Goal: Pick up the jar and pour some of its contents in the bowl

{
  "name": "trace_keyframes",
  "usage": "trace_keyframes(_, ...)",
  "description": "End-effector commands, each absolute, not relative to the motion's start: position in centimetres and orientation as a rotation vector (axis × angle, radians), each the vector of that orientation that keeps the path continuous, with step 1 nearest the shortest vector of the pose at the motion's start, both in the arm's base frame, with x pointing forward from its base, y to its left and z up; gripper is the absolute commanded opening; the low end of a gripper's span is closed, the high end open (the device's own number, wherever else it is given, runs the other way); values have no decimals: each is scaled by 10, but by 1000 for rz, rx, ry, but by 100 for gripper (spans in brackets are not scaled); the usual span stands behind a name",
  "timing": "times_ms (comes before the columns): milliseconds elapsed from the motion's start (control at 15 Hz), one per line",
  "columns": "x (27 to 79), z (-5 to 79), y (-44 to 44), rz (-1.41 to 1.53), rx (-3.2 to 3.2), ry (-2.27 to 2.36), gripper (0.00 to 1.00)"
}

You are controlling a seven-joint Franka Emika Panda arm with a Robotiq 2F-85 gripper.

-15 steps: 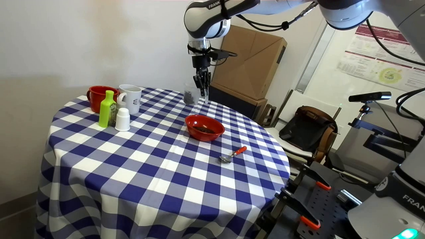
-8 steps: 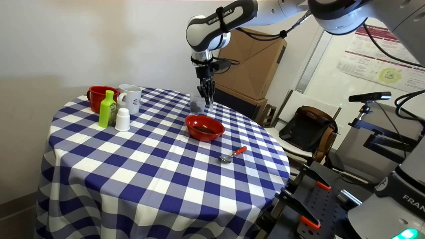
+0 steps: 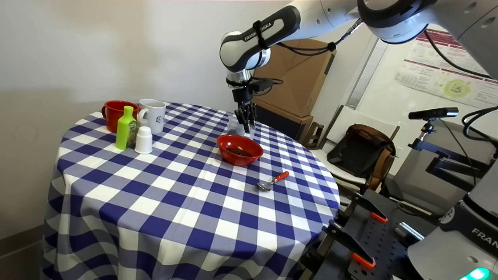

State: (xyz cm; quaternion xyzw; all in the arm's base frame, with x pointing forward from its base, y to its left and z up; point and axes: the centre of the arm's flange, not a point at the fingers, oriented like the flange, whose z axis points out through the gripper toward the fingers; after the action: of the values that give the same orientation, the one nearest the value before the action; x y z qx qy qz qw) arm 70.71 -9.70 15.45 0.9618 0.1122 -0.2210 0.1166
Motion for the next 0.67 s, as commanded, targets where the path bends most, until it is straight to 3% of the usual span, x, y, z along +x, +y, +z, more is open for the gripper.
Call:
trace_keyframes(0,687,168,-95,-637,2870,329,81)
trace_keyframes(200,653,205,-81,-580,2909,307,99)
trace_keyframes(600,600,265,-58,-552,3009,62,100)
